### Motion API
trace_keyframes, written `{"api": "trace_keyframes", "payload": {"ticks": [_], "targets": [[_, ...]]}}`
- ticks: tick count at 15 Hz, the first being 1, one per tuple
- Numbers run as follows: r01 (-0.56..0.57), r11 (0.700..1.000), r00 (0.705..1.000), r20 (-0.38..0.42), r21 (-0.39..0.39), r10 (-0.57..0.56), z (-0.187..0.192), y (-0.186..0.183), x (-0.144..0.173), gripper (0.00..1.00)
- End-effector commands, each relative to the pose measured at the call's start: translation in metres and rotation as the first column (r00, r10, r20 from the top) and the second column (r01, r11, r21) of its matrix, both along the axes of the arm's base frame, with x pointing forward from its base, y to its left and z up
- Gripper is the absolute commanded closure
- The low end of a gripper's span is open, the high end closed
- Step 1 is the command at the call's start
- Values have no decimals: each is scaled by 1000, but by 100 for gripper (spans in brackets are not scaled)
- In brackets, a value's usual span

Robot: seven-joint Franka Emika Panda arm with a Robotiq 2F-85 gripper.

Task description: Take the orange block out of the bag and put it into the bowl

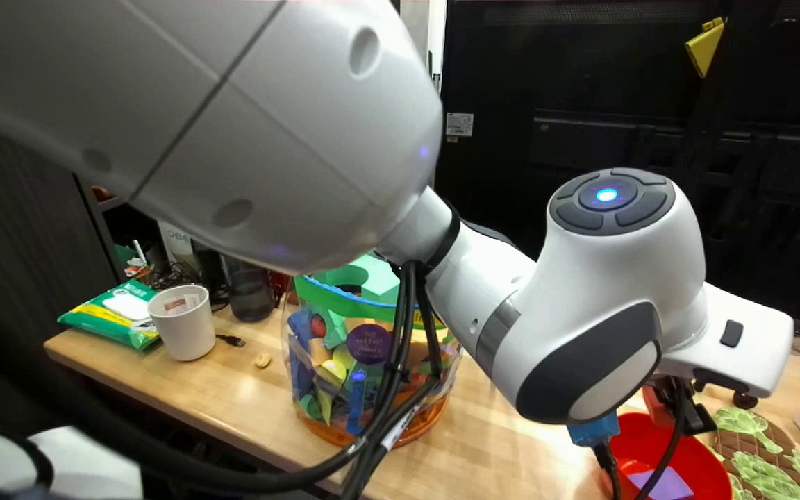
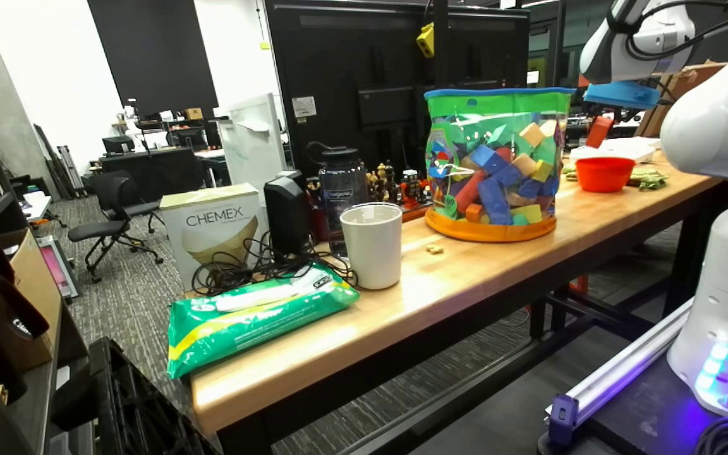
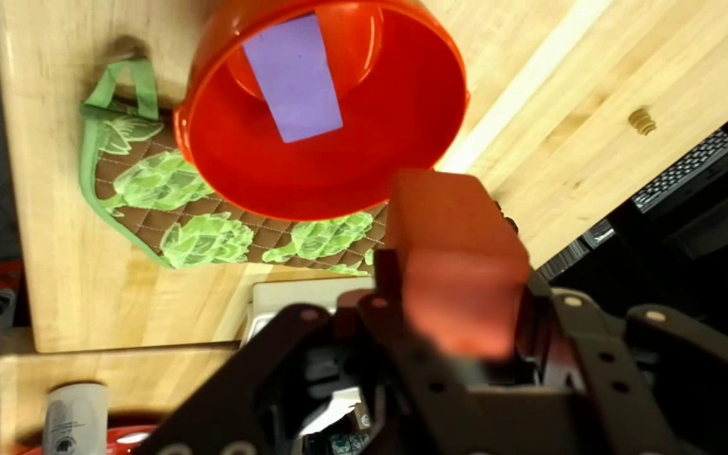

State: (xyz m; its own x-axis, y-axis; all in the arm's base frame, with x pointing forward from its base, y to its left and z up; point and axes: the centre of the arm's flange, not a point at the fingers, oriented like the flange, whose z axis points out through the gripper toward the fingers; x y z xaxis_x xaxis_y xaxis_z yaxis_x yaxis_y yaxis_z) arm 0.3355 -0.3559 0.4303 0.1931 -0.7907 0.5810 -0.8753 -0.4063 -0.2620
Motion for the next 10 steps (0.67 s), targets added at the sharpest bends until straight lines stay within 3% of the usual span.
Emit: {"api": "trace_keyframes", "payload": {"ticks": [1,3,7,10], "targets": [[51,998,999,-22,40,-50,-12,-5,8,34],[60,997,998,-29,48,-58,-19,-5,9,29],[64,996,998,-31,54,-62,-22,-3,14,4],[51,998,998,-29,34,-50,-16,3,20,0]]}}
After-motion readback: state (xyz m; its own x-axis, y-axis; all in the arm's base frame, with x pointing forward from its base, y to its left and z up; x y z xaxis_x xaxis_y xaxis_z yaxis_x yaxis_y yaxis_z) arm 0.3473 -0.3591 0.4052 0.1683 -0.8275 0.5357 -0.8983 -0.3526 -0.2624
